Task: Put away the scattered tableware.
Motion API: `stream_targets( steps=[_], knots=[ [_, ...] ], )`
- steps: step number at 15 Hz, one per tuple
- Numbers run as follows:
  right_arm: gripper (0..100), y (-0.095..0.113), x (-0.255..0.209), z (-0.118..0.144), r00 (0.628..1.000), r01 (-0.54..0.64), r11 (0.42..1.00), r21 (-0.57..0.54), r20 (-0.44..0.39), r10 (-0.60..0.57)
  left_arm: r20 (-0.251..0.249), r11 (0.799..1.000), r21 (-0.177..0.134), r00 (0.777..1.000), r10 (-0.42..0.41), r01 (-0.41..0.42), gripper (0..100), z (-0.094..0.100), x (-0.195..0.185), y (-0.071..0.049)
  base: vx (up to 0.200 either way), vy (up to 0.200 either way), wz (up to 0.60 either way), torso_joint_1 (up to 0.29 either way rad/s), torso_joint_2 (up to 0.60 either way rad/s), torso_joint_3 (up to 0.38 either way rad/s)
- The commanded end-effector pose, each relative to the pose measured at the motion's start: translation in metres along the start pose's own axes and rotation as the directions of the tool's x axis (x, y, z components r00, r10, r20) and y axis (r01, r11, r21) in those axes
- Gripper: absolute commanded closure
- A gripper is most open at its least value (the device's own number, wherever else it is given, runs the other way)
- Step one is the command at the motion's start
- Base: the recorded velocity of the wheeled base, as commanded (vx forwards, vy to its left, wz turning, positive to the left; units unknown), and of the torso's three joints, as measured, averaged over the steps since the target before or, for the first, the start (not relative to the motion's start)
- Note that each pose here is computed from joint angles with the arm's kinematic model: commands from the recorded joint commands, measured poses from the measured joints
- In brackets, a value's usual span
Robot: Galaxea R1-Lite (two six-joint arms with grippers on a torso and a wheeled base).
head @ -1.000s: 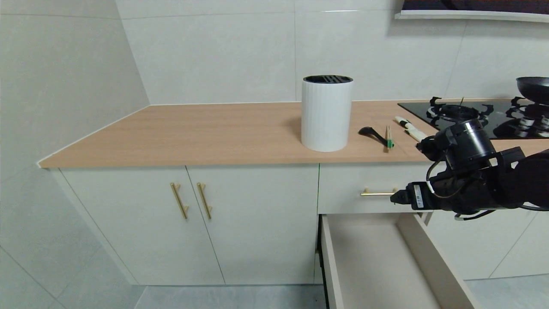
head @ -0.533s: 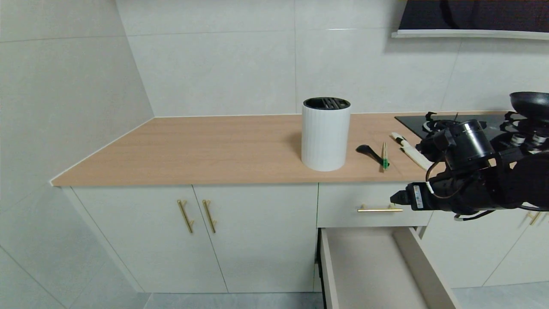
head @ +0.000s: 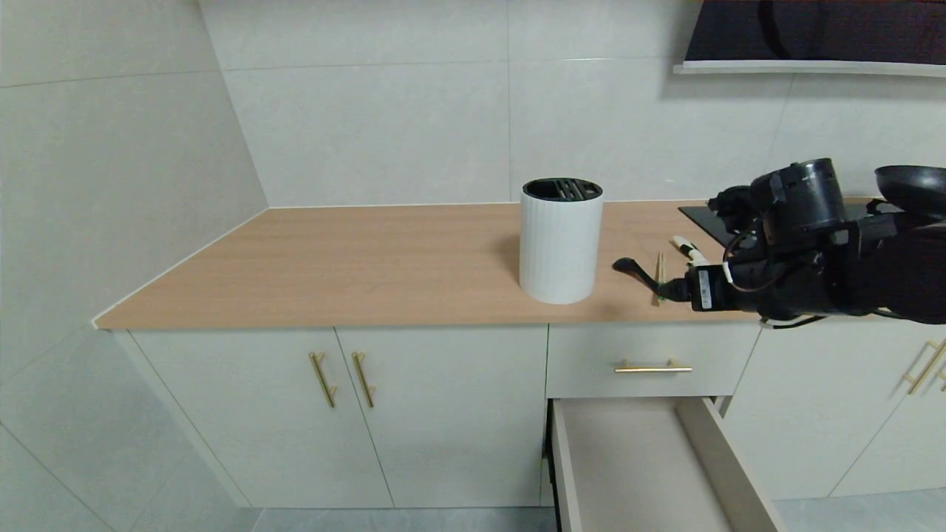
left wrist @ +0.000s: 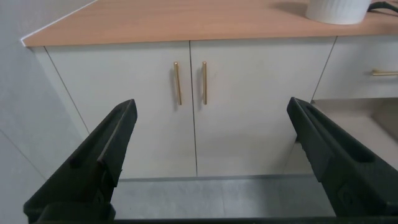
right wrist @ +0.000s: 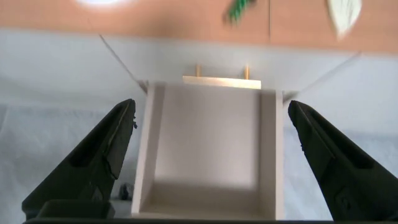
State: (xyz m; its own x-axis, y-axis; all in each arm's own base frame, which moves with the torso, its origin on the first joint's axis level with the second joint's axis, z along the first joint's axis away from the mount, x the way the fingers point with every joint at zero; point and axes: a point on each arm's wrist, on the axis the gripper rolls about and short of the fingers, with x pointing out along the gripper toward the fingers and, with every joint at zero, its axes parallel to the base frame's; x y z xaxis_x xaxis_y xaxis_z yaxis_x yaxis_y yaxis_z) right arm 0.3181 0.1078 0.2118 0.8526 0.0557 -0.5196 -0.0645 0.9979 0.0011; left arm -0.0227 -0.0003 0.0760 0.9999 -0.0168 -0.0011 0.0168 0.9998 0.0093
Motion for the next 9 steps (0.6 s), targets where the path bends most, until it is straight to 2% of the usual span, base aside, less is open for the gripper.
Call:
stream_targets(
  steps=[1, 3, 4, 7, 9],
  knots=[
    [0, 0.006, 0.037, 0.024, 0.999, 0.011, 1.0, 0.028, 0.031, -0.012, 0.0, 1.0, 0.0, 1.0, 0.001, -0.001, 0, 0.0, 0.0, 0.0, 0.0, 0.0, 0.0, 0.0, 0.0, 0.0],
    [0, 0.011, 0.061, 0.02, 1.0, 0.023, 0.993, 0.112, -0.013, -0.021, 0.0, 1.0, -0.002, 1.0, 0.0, 0.0, 0, 0.0, 0.0, 0.0, 0.0, 0.0, 0.0, 0.0, 0.0, 0.0],
    [0, 0.016, 0.084, 0.013, 0.997, 0.066, 0.986, 0.154, -0.04, -0.06, 0.0, 1.0, 0.0, 1.0, 0.0, 0.0, 0, 0.0, 0.0, 0.0, 0.0, 0.0, 0.0, 0.0, 0.0, 0.0],
    [0, 0.019, 0.122, 0.003, 0.982, 0.189, 0.97, 0.155, -0.053, -0.183, 0.0, 1.0, 0.0, 1.0, 0.0, 0.0, 0, 0.0, 0.0, 0.0, 0.0, 0.0, 0.0, 0.0, 0.0, 0.0],
    [0, 0.018, 0.131, 0.0, 0.979, 0.201, 0.967, 0.159, -0.062, -0.193, 0.0, 1.0, 0.0, 1.0, 0.0, 0.0, 0, 0.0, 0.0, 0.0, 0.0, 0.0, 0.0, 0.0, 0.0, 0.0]
  ],
)
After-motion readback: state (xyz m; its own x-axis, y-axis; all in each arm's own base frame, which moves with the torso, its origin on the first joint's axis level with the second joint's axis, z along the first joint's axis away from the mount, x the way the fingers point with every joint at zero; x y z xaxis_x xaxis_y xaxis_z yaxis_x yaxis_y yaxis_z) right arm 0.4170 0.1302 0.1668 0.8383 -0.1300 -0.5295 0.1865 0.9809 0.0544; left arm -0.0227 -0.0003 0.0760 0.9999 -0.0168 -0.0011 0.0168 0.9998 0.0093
